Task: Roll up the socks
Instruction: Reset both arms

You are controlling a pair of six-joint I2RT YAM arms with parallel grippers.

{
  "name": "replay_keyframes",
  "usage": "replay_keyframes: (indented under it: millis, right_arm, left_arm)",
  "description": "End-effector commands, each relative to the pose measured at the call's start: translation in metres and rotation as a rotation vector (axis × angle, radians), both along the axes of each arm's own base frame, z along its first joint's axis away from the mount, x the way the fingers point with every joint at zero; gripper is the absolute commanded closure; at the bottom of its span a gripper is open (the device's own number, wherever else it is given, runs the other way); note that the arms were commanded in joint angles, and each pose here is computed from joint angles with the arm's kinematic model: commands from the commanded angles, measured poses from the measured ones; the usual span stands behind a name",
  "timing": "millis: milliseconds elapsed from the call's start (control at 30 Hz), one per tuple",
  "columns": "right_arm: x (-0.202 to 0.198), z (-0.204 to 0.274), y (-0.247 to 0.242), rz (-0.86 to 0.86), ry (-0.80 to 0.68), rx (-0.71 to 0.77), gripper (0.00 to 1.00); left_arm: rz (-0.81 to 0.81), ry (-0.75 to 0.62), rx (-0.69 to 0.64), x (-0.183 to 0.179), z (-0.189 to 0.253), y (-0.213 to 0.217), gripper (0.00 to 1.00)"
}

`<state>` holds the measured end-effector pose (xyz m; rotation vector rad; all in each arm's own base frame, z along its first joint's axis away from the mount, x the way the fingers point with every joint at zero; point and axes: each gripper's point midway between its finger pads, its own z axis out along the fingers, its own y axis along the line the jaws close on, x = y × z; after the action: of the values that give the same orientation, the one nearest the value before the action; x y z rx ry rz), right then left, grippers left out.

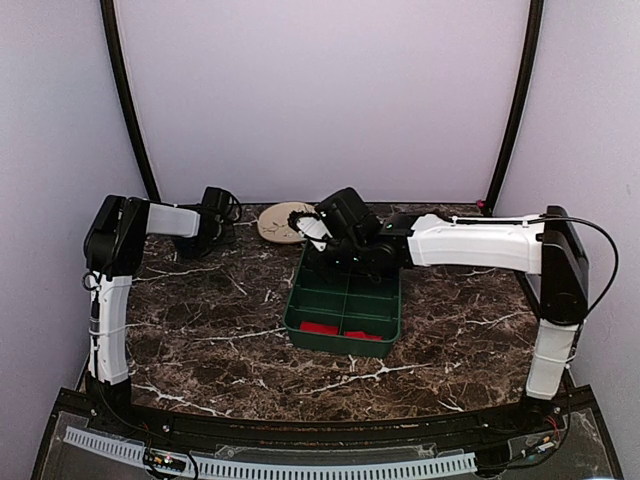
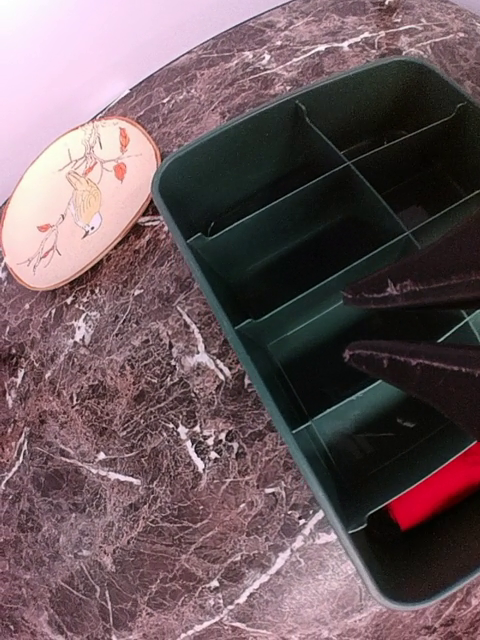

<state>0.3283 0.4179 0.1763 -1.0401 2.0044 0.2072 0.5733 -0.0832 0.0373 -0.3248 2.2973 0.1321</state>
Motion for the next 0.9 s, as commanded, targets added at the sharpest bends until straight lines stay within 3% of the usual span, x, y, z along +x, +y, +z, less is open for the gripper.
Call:
replay_keyframes:
  millis: [0,267,500,667,867]
  right_arm:
    - [0.013,0.003,0.026,0.008,0.026,0.051,0.87]
    - [0.045,0.001,0.034,-0.038,0.020,0.048,0.86]
    - [0.074,0.009,0.012,-0.116,0.002,0.067,0.83]
    - [0.098,0.022,-0.020,-0.207,-0.040,0.082,0.79]
    - [0.130,0.050,-0.098,-0.388,-0.098,0.167,0.76]
  left_arm:
    - [0.029,0.021,-0.018,-0.002,-0.001,0.013,0.57]
    - [0.062,0.036,-0.036,-0.001,-0.007,0.035,0.56]
    - [0.077,0.067,-0.062,-0.005,-0.012,0.047,0.56]
    - [0.051,0.082,-0.089,-0.005,-0.013,0.041,0.54]
    - [0.002,0.059,-0.118,-0.006,0.005,0.032,0.53]
